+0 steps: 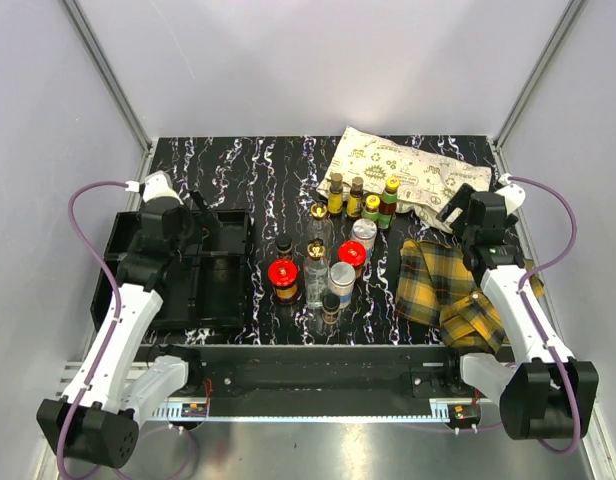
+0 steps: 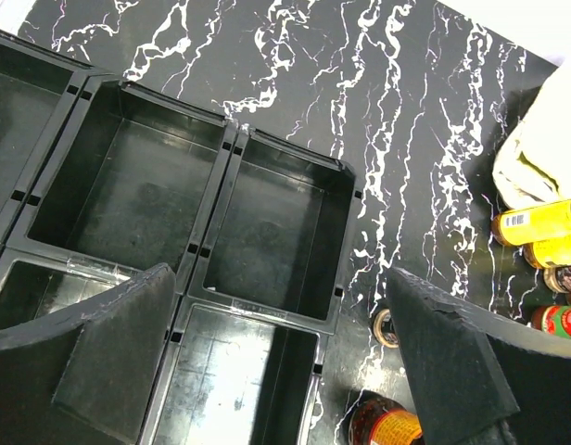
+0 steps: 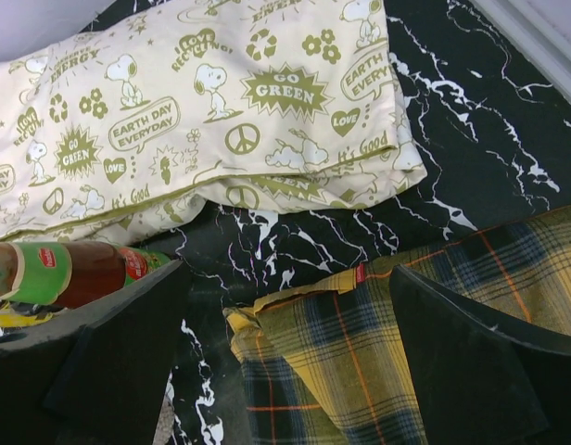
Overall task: Organize the condiment bottles
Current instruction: Pick up the bottle from the center of the board.
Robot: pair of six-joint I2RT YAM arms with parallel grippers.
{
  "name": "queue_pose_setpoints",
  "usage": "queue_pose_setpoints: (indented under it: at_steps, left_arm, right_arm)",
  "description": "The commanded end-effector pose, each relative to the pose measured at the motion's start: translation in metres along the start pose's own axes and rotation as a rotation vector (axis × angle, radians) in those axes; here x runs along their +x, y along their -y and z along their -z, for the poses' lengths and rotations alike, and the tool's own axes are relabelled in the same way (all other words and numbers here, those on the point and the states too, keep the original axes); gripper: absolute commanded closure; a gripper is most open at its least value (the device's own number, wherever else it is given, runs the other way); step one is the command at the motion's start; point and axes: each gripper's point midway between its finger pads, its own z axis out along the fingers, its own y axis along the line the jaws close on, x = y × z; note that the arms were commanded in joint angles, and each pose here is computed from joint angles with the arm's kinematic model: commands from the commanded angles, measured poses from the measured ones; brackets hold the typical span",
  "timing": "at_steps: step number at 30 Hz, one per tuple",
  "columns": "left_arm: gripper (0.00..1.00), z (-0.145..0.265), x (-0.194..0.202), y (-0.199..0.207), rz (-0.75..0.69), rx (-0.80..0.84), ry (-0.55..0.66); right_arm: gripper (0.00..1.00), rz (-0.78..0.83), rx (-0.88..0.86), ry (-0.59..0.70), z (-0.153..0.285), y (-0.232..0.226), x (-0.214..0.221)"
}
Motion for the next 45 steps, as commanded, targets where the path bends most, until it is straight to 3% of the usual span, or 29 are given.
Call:
queue_pose_setpoints:
  at_steps: [1, 8, 17, 20, 23, 24, 26, 31, 35, 45]
  left_arm:
    - [0.01, 0.010, -0.014, 0.013, 0.016, 0.069, 0.038]
    - [0.01, 0.014, -0.023, 0.013, 0.028, 0.053, 0.049]
    - [0.01, 0.026, -0.033, 0.012, -0.041, 0.065, 0.078]
    - [0.01, 0.029, -0.031, 0.024, -0.067, 0.140, 0.068]
    - [0.01, 0.033, -0.026, 0.049, -0.091, 0.282, 0.036]
    - [0.01, 0.042, -0.020, 0.072, -0.109, 0.424, 0.000]
    - [0.01, 0.049, -0.015, 0.090, -0.118, 0.531, -0.029]
    - [0.01, 0.091, -0.004, 0.139, -0.194, 0.806, 0.002]
    - [0.01, 0.131, 0.010, 0.156, -0.279, 0.977, 0.056]
    - [0.02, 0.180, 0.060, 0.156, -0.400, 1.236, 0.015]
  right_arm:
    - [0.00, -0.014, -0.027, -0.019, 0.011, -0.006, -0.006]
    - [0.00, -0.062, -0.045, -0.028, 0.018, -0.005, 0.001]
    - [0.00, -0.100, -0.090, -0.158, 0.019, -0.019, 0.021]
    - [0.00, -0.090, -0.090, -0.183, 0.023, -0.017, 0.026]
    - [0.00, -0.075, -0.098, -0.194, 0.028, -0.017, 0.026]
    - [0.00, -0.068, -0.104, -0.199, 0.030, -0.018, 0.027]
    - [0.00, -0.069, -0.119, -0.210, 0.032, -0.021, 0.028]
    - [0.00, -0.066, -0.148, -0.249, 0.033, -0.025, 0.036]
    - [0.00, -0.064, -0.161, -0.257, 0.035, -0.026, 0.038]
    - [0.00, -0.055, -0.177, -0.255, 0.039, -0.028, 0.036]
